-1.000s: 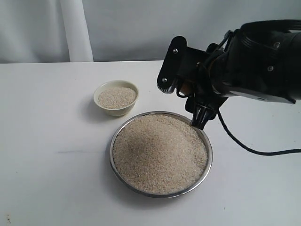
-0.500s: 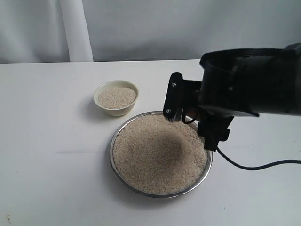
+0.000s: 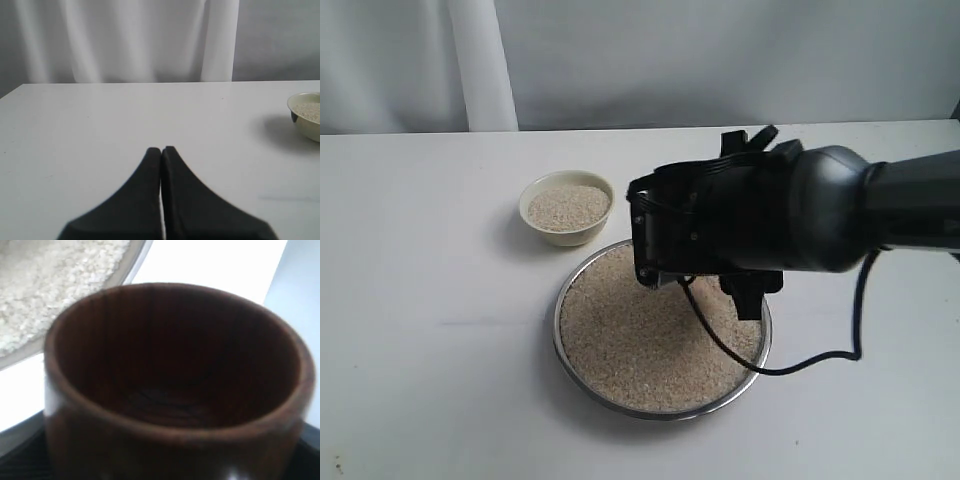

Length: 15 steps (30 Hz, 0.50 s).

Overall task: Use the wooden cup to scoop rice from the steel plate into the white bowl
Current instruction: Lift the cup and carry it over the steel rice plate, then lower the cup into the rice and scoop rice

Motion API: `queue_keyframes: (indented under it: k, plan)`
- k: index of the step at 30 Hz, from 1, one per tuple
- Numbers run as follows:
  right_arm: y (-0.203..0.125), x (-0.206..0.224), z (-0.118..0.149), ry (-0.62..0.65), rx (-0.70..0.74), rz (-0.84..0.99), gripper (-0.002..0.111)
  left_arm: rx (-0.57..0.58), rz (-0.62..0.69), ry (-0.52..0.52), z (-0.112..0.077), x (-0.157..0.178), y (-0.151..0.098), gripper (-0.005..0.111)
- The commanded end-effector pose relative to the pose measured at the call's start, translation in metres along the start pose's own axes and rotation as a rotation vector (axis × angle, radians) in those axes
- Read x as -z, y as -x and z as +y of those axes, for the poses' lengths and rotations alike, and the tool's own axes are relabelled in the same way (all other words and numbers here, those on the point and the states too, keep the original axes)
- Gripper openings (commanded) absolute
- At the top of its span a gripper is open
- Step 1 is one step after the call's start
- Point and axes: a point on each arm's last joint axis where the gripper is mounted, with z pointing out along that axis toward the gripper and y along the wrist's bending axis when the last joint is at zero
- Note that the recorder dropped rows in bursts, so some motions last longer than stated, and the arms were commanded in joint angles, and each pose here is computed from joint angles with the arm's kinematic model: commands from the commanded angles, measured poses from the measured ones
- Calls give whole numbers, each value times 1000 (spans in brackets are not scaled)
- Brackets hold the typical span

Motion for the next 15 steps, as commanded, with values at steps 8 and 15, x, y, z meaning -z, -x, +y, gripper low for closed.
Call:
queue_keyframes:
  k: [8,15]
  plan:
    - [35,-5,9,-17,235,143,0,3,-7,-2,0,0,0,0]
    - [36,-7,19,74,207,137,0,3,-7,-2,0,0,0,0]
